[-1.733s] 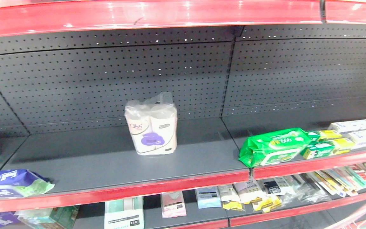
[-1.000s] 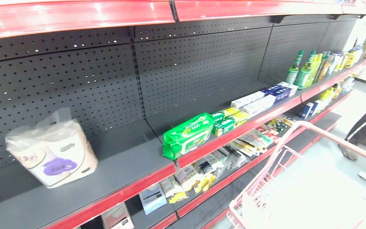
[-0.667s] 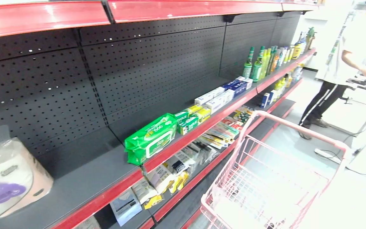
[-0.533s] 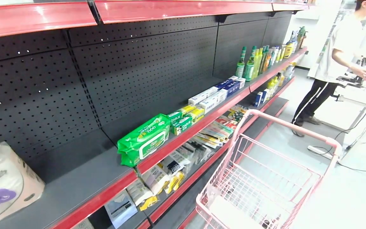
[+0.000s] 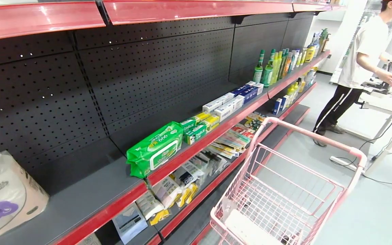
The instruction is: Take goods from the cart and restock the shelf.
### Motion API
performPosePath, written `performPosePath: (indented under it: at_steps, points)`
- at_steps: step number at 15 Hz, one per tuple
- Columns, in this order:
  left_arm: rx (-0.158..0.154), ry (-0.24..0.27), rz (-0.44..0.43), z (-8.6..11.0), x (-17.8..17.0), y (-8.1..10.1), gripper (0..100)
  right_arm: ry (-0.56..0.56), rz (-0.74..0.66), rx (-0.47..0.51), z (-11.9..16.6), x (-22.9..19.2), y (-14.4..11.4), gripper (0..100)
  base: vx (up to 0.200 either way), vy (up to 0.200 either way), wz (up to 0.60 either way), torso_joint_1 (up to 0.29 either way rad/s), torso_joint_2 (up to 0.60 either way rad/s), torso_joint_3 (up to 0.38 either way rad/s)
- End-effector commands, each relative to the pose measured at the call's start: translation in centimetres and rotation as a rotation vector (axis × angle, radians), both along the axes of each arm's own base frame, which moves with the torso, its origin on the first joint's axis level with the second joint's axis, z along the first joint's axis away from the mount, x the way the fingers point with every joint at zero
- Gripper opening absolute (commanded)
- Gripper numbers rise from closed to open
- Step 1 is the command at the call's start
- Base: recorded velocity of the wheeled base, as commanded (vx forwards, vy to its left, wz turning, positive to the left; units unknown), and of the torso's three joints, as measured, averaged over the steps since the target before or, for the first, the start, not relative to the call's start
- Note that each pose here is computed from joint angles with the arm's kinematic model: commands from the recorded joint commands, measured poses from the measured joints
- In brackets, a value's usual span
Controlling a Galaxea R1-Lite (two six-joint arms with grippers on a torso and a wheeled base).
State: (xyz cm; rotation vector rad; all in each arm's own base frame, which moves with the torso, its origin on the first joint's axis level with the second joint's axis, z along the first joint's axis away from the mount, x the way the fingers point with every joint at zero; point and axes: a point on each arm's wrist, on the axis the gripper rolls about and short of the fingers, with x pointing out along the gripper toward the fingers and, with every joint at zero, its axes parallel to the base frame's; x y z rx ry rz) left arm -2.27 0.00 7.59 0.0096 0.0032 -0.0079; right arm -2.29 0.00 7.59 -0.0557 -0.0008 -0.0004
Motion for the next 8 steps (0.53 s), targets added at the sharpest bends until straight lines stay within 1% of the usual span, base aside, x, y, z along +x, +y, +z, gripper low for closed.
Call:
performPosePath:
  at_steps: [1, 2, 3, 4, 5, 6, 7, 8]
  points:
    - [0.0, 0.0, 0.0, 0.0, 0.0, 0.0, 100, -0.002, 0.002, -0.001, 0.0, 0.0, 0.0, 100, 0.0, 0.0, 0.0, 0.0, 0.0, 0.0]
    - [0.0, 0.001, -0.001, 0.0, 0.0, 0.0, 100, -0.024, 0.034, 0.002, 0.9, -0.1, 0.1, 100, 0.0, 0.0, 0.0, 0.0, 0.0, 0.0]
    - [0.0, 0.0, 0.0, 0.0, 0.0, 0.0, 100, -0.041, 0.076, 0.021, 3.4, -0.2, 0.1, 100, 0.0, 0.0, 0.0, 0.0, 0.0, 0.0]
    - [0.001, 0.001, -0.001, 0.0, 0.0, 0.0, 100, -0.018, 0.094, 0.153, 9.8, 1.3, 0.1, 100, 0.0, 0.0, 0.0, 0.0, 0.0, 0.0]
    - [0.001, 0.001, -0.001, 0.0, 0.0, 0.0, 100, -0.013, 0.091, 0.276, 16.2, 4.0, 0.2, 100, 0.0, 0.0, 0.0, 0.0, 0.0, 0.0]
    - [0.001, 0.001, -0.001, 0.0, 0.0, 0.0, 100, 0.063, 0.091, 0.118, 15.8, 5.8, 0.3, 100, 0.0, 0.0, 0.0, 0.0, 0.0, 0.0]
    - [0.0, 0.001, -0.001, 0.0, 0.0, 0.0, 100, 0.181, 0.065, -0.038, 15.4, 9.2, 0.2, 100, 0.0, 0.0, 0.0, 0.0, 0.0, 0.0]
    - [0.001, 0.001, -0.001, 0.0, 0.0, 0.0, 100, 0.316, 0.038, -0.037, 15.0, 14.1, 0.0, 100, 0.0, 0.0, 0.0, 0.0, 0.0, 0.0]
